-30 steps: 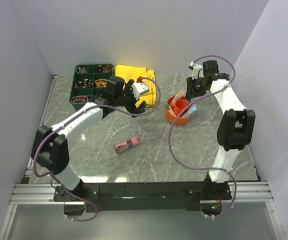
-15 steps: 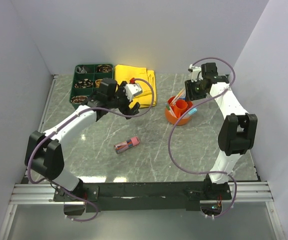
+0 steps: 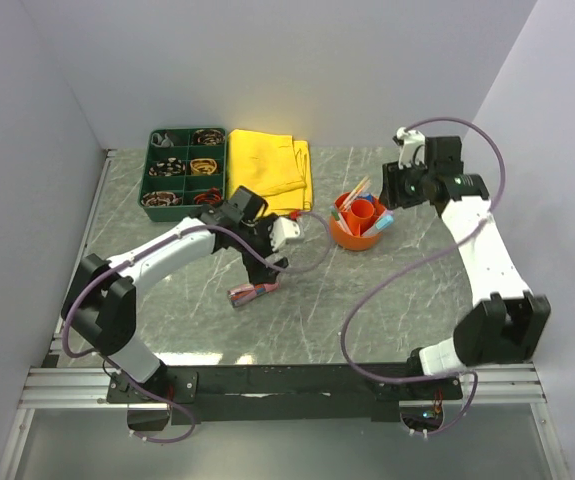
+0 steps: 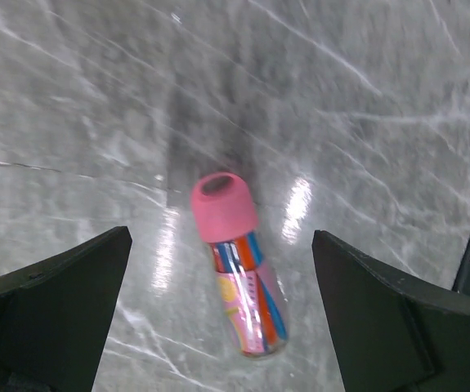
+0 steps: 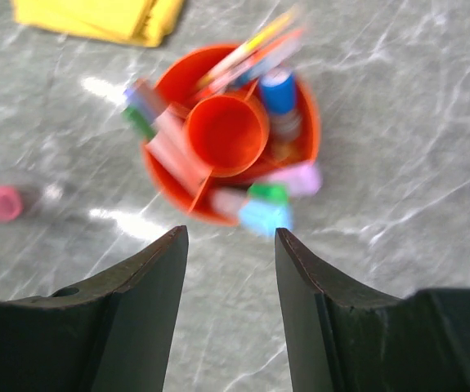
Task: Sort the stationery into containers
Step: Pick up the stationery from the center of the board.
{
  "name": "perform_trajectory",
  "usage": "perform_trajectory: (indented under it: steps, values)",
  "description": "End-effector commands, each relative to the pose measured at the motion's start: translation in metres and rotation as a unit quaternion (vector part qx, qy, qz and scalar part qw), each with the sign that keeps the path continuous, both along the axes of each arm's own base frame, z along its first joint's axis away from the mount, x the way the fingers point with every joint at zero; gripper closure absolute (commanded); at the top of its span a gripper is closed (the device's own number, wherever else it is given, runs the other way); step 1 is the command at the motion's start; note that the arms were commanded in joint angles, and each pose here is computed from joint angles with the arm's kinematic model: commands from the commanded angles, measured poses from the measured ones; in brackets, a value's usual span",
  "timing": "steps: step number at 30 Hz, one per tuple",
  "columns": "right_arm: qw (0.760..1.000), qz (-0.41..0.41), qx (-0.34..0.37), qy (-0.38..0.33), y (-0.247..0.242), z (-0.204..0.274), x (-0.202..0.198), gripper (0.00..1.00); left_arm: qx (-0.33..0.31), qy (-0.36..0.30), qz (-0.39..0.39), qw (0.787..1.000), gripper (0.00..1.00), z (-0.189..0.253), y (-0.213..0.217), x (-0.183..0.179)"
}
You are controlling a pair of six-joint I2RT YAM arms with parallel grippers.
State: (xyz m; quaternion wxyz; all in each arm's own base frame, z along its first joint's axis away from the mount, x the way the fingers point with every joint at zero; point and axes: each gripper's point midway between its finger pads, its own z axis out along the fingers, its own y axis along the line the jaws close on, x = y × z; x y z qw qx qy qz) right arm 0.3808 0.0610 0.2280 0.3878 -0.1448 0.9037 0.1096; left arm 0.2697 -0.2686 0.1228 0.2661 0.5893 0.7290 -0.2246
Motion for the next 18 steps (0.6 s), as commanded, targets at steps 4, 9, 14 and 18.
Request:
perform_trajectory:
  steps: [4,9,14,18]
  values:
    - [0.998,0.024,0.052,-0.018,0.016,0.006,-0.063,0.44,0.105,0.006,-0.001,0.994,0.01,-0.034,0.032,-0.019]
    - [0.997,0.018,0.07,-0.029,0.014,0.005,-0.084,0.44,0.144,-0.009,0.006,0.99,0.0,-0.053,0.057,-0.025]
    - [0.996,0.014,0.082,-0.034,0.013,0.01,-0.089,0.44,0.182,-0.017,0.006,0.983,0.01,-0.079,0.073,-0.028]
    - [0.995,0.013,0.095,-0.04,0.011,0.018,-0.091,0.43,0.171,-0.005,0.01,0.985,0.04,-0.085,0.066,-0.026]
